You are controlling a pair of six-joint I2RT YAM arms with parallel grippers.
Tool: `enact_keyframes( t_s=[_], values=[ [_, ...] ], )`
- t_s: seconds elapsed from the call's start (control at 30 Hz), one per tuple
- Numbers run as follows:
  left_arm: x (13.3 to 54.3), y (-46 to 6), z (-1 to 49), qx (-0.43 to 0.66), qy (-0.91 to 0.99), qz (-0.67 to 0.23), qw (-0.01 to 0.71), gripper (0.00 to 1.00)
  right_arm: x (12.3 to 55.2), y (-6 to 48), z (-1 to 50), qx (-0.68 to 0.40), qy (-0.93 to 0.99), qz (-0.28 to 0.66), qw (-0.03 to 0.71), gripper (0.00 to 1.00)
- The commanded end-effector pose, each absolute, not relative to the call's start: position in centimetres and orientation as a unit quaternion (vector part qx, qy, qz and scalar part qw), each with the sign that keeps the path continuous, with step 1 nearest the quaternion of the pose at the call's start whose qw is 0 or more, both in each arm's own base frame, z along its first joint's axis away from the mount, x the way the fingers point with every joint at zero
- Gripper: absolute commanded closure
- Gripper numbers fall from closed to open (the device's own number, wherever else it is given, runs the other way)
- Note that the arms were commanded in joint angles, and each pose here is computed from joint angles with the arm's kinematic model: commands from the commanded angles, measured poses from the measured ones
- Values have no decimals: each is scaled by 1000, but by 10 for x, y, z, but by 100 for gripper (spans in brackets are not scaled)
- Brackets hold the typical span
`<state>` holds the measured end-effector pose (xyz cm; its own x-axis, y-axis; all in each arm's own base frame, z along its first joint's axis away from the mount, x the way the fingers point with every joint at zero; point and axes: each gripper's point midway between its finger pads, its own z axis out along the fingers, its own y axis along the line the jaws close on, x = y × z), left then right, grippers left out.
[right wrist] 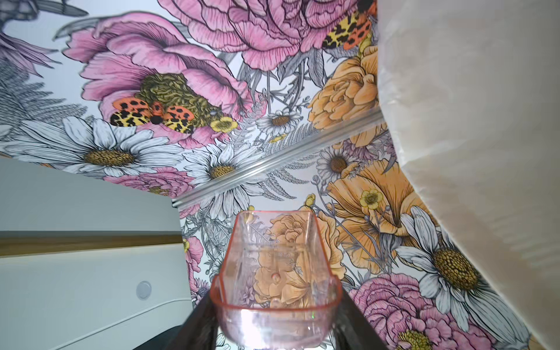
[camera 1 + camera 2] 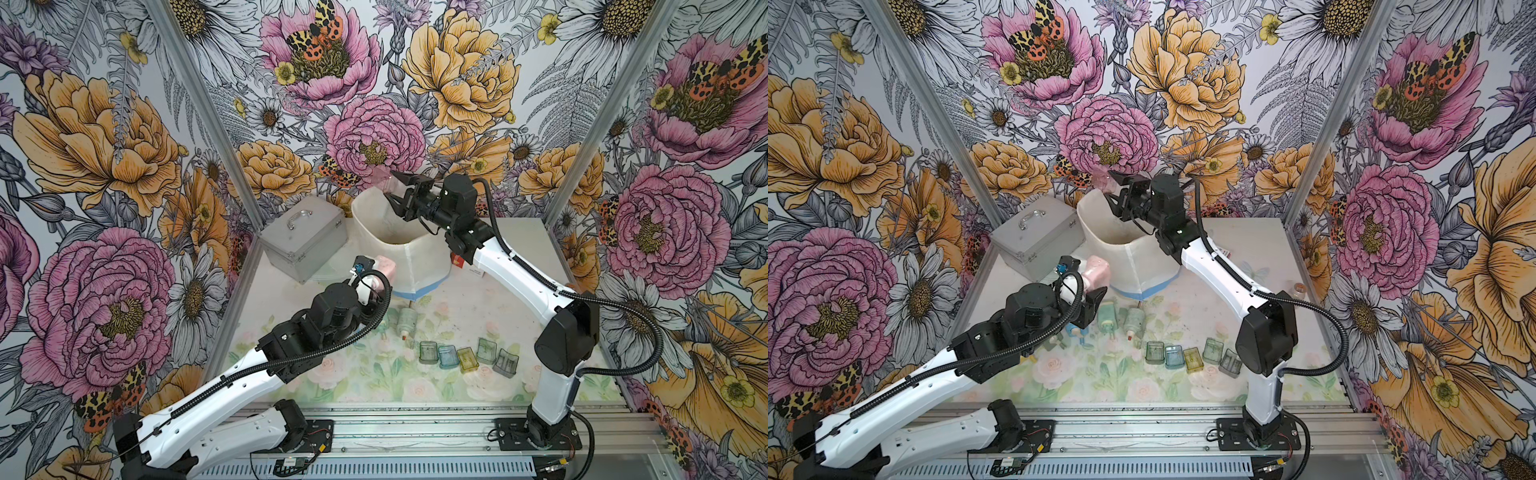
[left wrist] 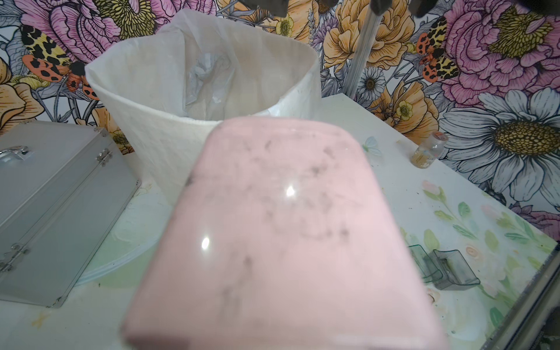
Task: Take out the pencil sharpener tray and clean the shavings
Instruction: Place the container at the center of the board.
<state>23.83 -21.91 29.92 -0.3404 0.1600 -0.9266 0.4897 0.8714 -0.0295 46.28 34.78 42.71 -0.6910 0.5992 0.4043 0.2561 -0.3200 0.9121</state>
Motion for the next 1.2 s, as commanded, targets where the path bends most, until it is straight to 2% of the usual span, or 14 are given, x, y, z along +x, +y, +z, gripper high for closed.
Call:
enact_keyframes(
  t_s=[0.0, 0.23, 0.47, 0.77, 1.0, 1.17],
  values=[
    [239, -221, 316, 182, 798, -153, 554, 100, 443, 329, 489, 373, 471, 794, 97, 67],
    [240, -244, 304, 201, 806, -148, 537, 100, 424, 335, 484, 338, 491, 799, 76, 67],
    [240, -266, 287, 218, 809, -147, 526, 100, 409, 349, 466, 251, 555, 791, 61, 67],
    [242, -298, 270, 228, 792, -171, 540, 100, 393, 293, 447, 187, 670, 686, 213, 67],
    [239, -330, 250, 254, 780, -177, 544, 100, 380, 266, 437, 117, 709, 636, 282, 67],
    [242, -345, 235, 262, 778, -178, 543, 100, 365, 244, 426, 50, 765, 533, 359, 67]
  ],
)
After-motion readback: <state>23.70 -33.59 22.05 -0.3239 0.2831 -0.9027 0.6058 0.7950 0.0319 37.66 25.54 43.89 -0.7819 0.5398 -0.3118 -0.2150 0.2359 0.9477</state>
